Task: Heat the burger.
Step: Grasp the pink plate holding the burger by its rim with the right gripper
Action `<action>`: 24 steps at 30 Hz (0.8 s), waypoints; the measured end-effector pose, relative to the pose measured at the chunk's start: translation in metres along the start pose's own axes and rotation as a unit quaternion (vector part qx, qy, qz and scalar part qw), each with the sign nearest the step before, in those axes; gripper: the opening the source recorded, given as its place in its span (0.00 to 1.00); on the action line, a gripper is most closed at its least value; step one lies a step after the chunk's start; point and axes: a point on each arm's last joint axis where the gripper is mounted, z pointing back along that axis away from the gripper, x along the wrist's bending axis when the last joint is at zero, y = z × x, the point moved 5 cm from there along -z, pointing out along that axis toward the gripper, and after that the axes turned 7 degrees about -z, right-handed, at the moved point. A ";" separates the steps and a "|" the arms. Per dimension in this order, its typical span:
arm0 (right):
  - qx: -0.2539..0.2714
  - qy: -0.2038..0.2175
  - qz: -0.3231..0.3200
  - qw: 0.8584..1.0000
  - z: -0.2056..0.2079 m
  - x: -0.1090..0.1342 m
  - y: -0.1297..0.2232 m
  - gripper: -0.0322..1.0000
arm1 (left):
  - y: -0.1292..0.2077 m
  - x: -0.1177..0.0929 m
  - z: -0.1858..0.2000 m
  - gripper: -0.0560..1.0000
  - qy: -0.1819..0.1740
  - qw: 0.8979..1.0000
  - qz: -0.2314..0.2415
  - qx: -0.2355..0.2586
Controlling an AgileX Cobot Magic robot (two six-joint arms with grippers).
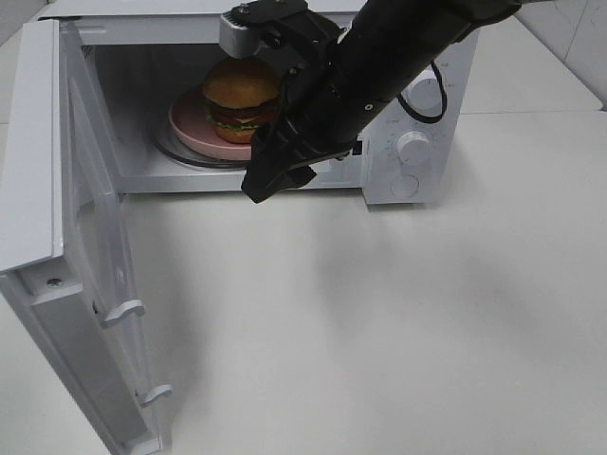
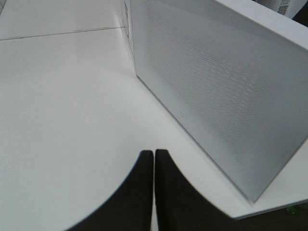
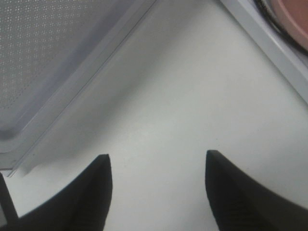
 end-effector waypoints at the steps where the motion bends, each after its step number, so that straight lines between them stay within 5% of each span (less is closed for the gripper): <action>1: 0.000 0.000 0.000 1.000 0.000 0.000 0.000 0.54 | 0.000 0.000 0.000 0.05 0.000 1.000 0.000 0.000; 9: -0.046 0.023 0.033 0.998 -0.008 -0.007 -0.018 0.54 | 0.000 0.000 0.000 0.05 0.000 1.000 0.000 0.000; 24: -0.058 0.048 0.232 0.970 -0.045 0.007 -0.024 0.54 | 0.000 0.000 0.000 0.05 0.000 1.000 0.000 0.000</action>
